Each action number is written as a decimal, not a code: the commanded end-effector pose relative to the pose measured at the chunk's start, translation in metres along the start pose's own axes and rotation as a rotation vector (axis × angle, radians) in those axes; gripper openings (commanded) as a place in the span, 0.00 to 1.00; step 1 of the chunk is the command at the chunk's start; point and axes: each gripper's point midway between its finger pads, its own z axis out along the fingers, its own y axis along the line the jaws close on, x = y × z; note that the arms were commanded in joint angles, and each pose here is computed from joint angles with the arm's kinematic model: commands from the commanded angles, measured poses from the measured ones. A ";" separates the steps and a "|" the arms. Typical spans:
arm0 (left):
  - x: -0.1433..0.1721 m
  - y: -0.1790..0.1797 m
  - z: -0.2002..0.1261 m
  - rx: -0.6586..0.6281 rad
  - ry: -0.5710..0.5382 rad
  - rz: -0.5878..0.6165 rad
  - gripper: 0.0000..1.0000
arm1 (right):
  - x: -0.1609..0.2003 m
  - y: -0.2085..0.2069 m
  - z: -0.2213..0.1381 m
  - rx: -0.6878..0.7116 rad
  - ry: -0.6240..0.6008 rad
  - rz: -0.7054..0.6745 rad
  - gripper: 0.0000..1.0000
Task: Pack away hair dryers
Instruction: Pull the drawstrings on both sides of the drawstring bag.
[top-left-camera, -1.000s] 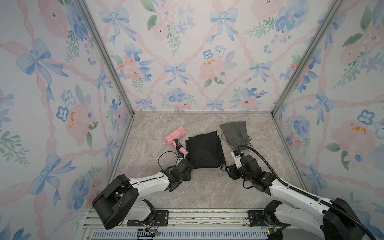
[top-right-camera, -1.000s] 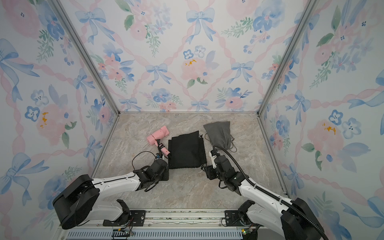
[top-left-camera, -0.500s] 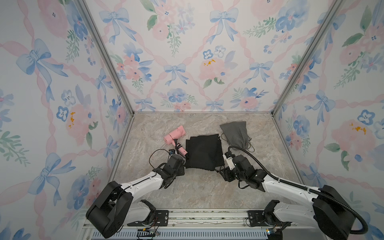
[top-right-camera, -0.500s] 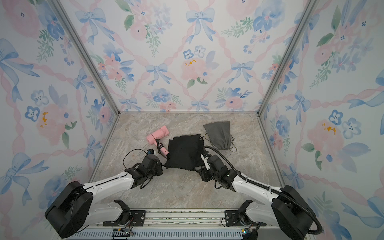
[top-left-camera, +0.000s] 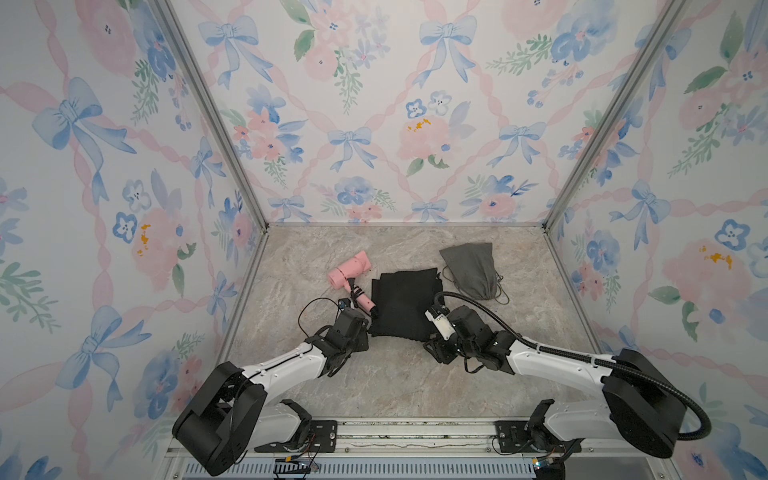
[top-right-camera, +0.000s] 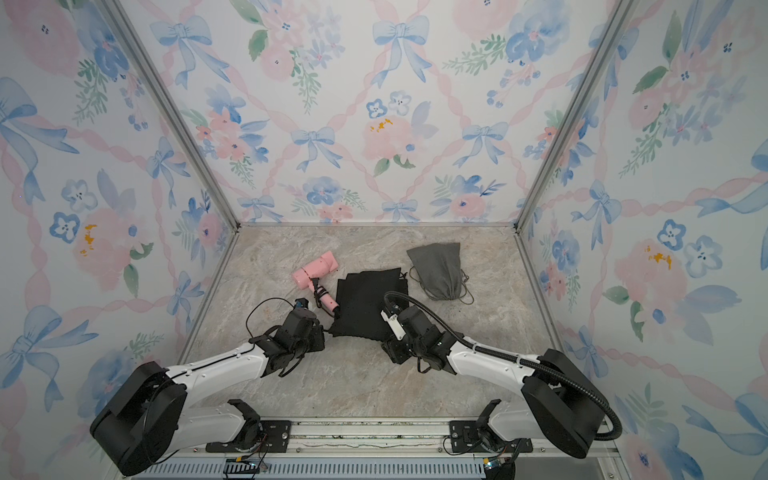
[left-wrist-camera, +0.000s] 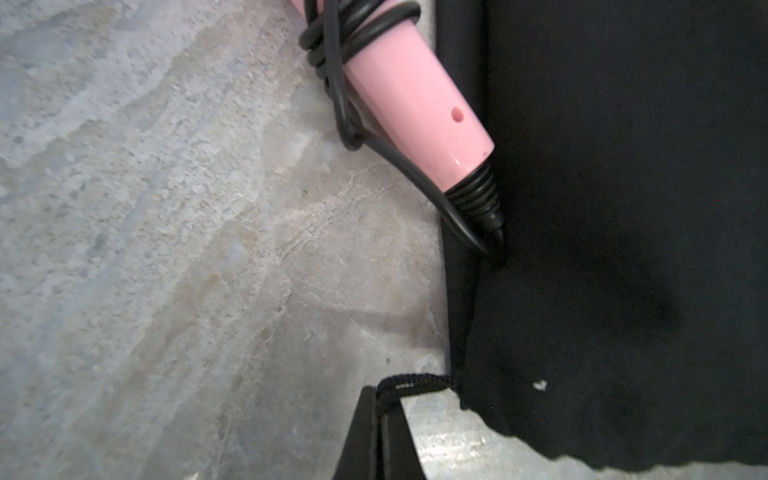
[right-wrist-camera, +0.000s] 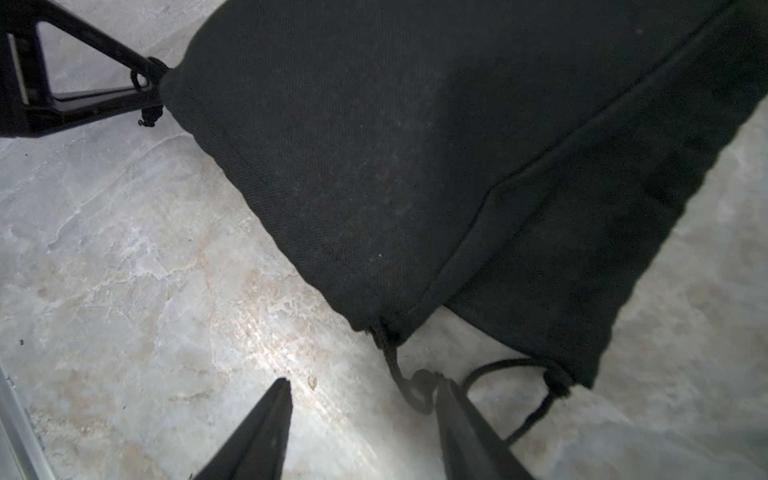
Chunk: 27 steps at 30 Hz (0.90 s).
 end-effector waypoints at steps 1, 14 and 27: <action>0.005 0.007 0.001 -0.016 0.018 0.015 0.00 | -0.002 0.008 0.012 -0.028 0.020 -0.042 0.58; 0.001 0.006 0.001 -0.011 0.012 0.011 0.00 | 0.022 0.004 0.029 -0.028 0.094 -0.033 0.46; -0.007 0.002 -0.004 0.013 -0.014 -0.004 0.00 | 0.015 -0.010 0.027 0.054 0.058 -0.019 0.00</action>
